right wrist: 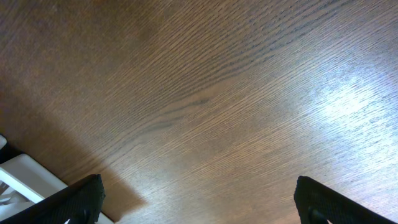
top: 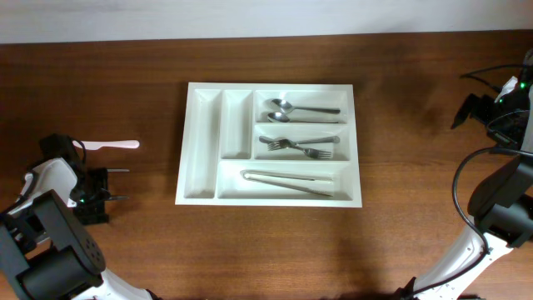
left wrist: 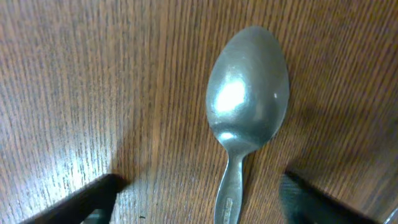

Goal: Pack container

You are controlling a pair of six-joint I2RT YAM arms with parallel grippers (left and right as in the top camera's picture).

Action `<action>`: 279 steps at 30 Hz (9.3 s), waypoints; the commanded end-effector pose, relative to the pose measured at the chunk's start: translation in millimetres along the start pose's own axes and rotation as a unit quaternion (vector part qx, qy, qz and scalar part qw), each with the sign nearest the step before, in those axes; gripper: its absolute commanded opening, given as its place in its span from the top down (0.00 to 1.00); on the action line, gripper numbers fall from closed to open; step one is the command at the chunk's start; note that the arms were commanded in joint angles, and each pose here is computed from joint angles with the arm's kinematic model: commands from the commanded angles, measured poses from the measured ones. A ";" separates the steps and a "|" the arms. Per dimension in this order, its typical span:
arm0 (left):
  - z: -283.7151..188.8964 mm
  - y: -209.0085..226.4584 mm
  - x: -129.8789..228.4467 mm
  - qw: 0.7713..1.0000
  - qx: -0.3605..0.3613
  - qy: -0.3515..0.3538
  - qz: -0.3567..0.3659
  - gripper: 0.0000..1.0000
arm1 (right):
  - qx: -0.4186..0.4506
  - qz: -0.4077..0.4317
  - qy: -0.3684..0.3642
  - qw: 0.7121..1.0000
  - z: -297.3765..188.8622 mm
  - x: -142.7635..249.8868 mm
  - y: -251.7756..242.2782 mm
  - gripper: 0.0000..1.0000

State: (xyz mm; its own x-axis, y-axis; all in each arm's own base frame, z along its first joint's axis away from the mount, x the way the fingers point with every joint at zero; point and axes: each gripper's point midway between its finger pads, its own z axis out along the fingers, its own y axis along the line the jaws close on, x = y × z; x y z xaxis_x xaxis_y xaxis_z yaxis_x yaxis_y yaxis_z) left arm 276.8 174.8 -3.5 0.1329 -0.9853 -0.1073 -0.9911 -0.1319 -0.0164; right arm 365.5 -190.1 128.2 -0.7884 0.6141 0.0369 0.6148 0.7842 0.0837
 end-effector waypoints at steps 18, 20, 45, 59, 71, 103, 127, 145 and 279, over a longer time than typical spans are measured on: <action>-16.0 -44.1 -4.2 0.988 0.060 -0.007 0.142 0.90 | -0.006 -0.008 -0.019 1.000 -13.2 -1.2 4.3 0.01; -25.7 -57.4 1.3 0.978 0.075 -0.017 0.193 0.95 | -0.006 -0.008 -0.019 1.000 -13.2 -1.2 4.3 0.01; -66.7 -75.0 16.1 0.985 0.099 -0.021 0.139 0.16 | -0.006 -0.008 -0.019 1.000 -13.2 -1.2 4.3 0.01; -31.9 -67.9 4.5 0.995 0.065 -0.001 0.078 0.06 | -0.006 -0.008 -0.019 1.000 -13.2 -1.2 4.3 0.01; -9.1 -71.4 6.0 0.995 0.055 0.007 0.077 0.06 | -0.006 -0.008 -0.019 1.000 -13.2 -1.2 4.3 0.01; 12.7 -68.7 11.9 0.996 0.038 0.024 0.079 0.68 | -0.006 -0.008 -0.019 1.000 -13.2 -1.2 4.3 0.01; -34.1 -111.2 14.3 0.966 0.107 -0.017 0.234 0.98 | -0.006 -0.008 -0.019 1.000 -13.2 -1.2 4.3 0.02; -104.6 -152.9 159.6 0.818 0.190 -0.058 0.539 0.98 | -0.006 -0.008 -0.019 1.000 -13.2 -1.2 4.3 0.01; -1.4 9.5 -4.3 0.983 0.042 0.045 0.172 0.54 | -0.006 -0.008 -0.019 1.000 -13.2 -1.2 4.3 0.01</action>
State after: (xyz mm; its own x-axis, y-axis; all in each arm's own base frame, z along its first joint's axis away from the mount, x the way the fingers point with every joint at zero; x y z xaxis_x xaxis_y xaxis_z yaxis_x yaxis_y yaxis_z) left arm 274.0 170.7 -0.7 -0.2183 -0.9757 -0.0193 -0.9712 0.2191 -0.0932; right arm 365.5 -190.1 128.2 -0.7886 0.6138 0.0369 0.6145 0.7845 0.0837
